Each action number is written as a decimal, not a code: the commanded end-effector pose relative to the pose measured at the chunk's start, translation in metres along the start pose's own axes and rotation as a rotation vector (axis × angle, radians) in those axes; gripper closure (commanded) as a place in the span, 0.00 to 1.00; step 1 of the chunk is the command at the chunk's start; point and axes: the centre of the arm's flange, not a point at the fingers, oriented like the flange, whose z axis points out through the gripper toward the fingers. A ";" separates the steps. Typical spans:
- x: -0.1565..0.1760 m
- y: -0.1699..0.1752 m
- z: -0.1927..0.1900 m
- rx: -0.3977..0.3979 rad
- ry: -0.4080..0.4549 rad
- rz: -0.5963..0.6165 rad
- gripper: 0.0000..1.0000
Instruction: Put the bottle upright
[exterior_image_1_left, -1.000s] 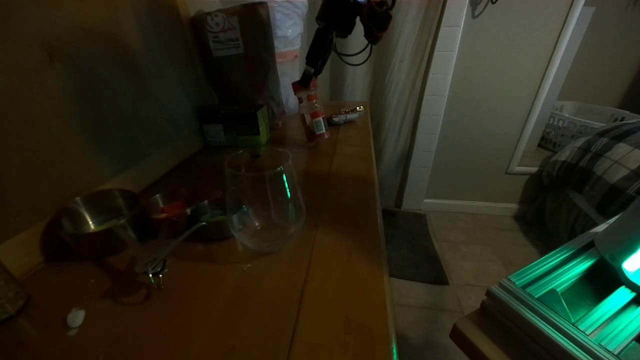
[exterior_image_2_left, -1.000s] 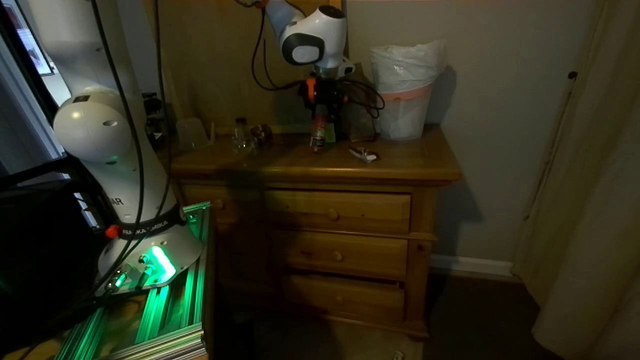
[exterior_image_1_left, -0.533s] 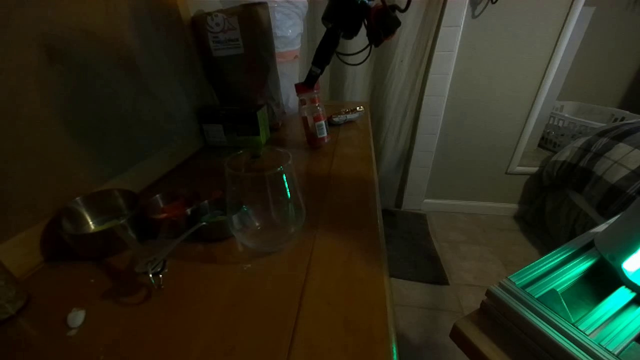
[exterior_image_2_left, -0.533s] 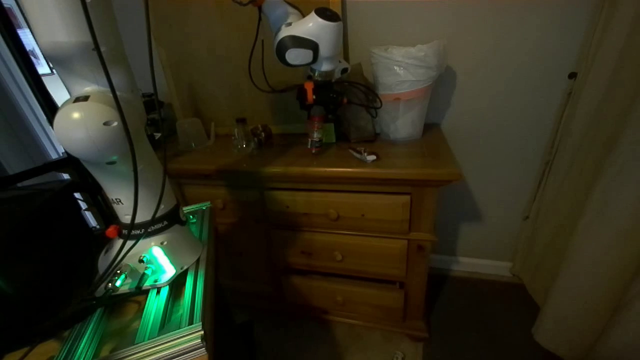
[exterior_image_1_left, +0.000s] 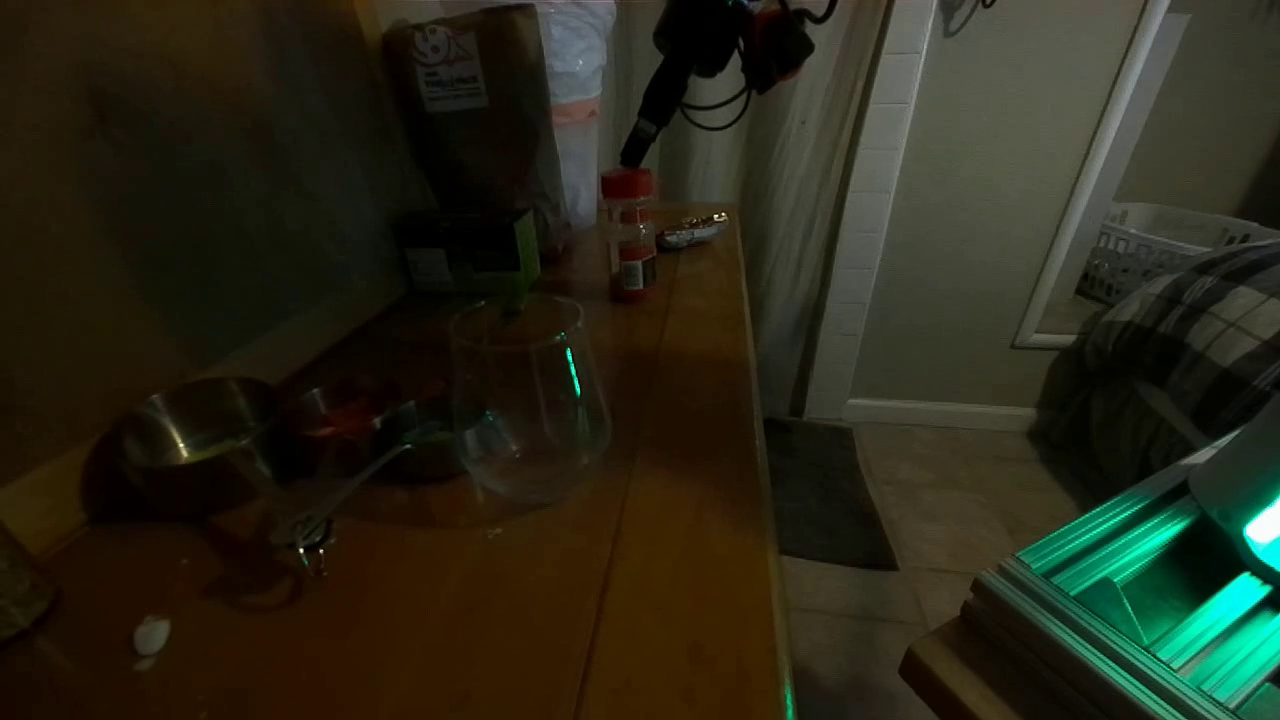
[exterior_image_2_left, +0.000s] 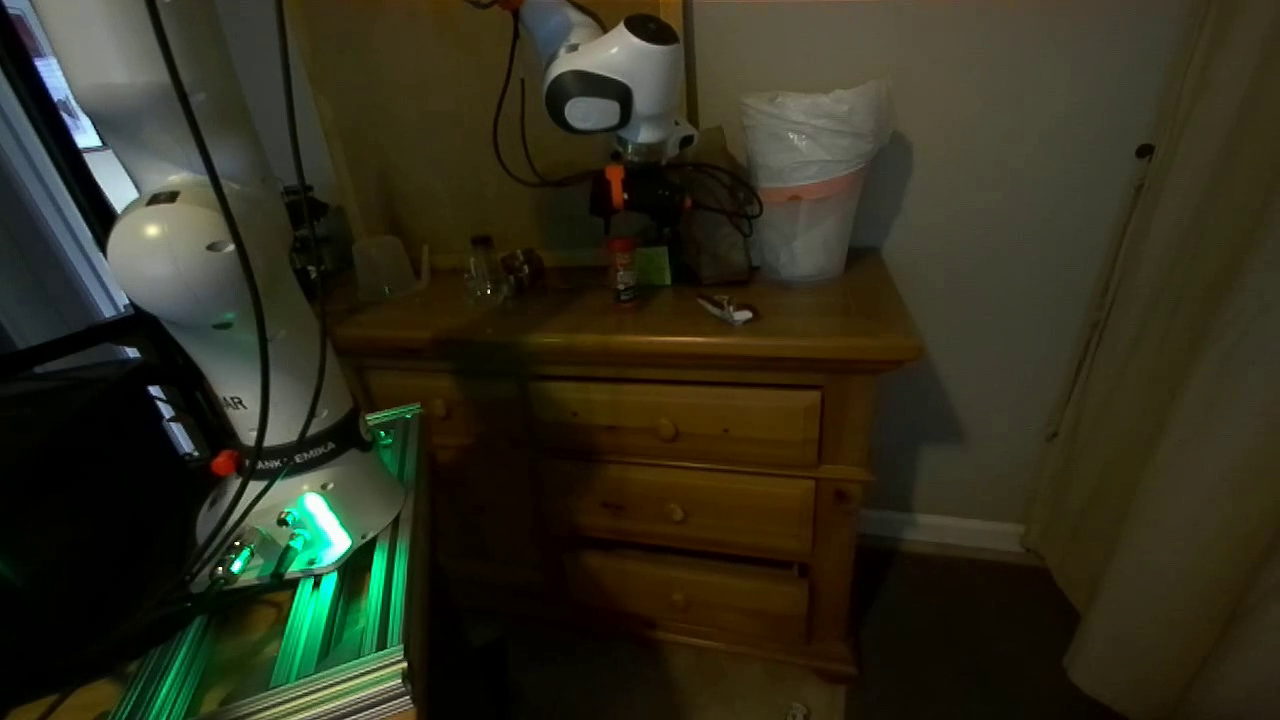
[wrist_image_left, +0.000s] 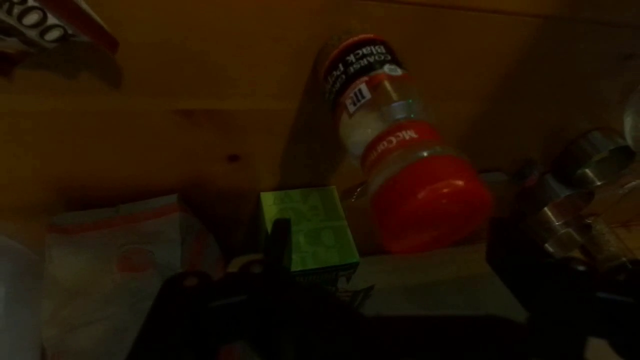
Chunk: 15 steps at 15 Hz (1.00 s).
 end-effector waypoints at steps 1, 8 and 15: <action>-0.006 -0.013 -0.023 -0.052 0.015 -0.001 0.00; -0.011 -0.038 -0.084 -0.154 -0.002 0.026 0.00; -0.033 -0.066 -0.131 -0.224 -0.119 0.092 0.00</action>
